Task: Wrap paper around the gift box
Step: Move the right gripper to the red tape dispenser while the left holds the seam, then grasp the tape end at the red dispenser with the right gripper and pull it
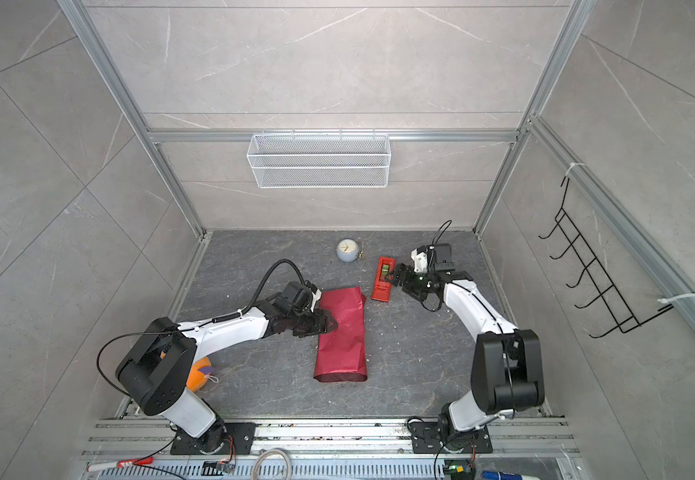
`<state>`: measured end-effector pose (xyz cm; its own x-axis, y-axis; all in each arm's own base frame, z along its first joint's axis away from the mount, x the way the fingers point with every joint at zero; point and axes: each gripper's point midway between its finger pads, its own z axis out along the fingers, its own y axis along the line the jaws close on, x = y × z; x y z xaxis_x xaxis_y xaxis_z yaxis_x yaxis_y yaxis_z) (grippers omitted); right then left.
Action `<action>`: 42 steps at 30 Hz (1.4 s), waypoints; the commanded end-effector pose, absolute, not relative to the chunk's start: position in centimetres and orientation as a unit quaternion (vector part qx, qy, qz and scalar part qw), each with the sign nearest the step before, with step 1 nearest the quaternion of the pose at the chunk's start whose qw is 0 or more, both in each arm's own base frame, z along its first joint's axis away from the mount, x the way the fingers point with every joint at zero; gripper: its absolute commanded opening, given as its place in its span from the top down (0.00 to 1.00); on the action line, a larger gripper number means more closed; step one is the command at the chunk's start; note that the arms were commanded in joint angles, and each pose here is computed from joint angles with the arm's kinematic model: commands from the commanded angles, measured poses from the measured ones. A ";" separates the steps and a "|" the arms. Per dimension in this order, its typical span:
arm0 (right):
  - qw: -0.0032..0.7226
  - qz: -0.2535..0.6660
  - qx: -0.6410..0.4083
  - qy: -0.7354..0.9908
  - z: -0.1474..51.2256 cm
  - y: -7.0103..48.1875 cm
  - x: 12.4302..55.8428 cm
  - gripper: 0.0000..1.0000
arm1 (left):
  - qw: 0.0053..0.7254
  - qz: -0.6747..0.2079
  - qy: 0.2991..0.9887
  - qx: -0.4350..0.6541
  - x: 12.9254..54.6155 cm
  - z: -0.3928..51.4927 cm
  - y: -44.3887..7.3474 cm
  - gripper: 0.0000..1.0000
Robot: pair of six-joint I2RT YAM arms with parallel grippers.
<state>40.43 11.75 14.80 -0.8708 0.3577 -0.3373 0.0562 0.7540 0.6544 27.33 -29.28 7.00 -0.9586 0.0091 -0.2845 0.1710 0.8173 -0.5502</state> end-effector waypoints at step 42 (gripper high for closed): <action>0.117 0.409 0.133 0.895 5.2 14.8 44.5 0.75 | 0.089 -0.233 0.968 0.037 25.4 3.4 -26.6 0.31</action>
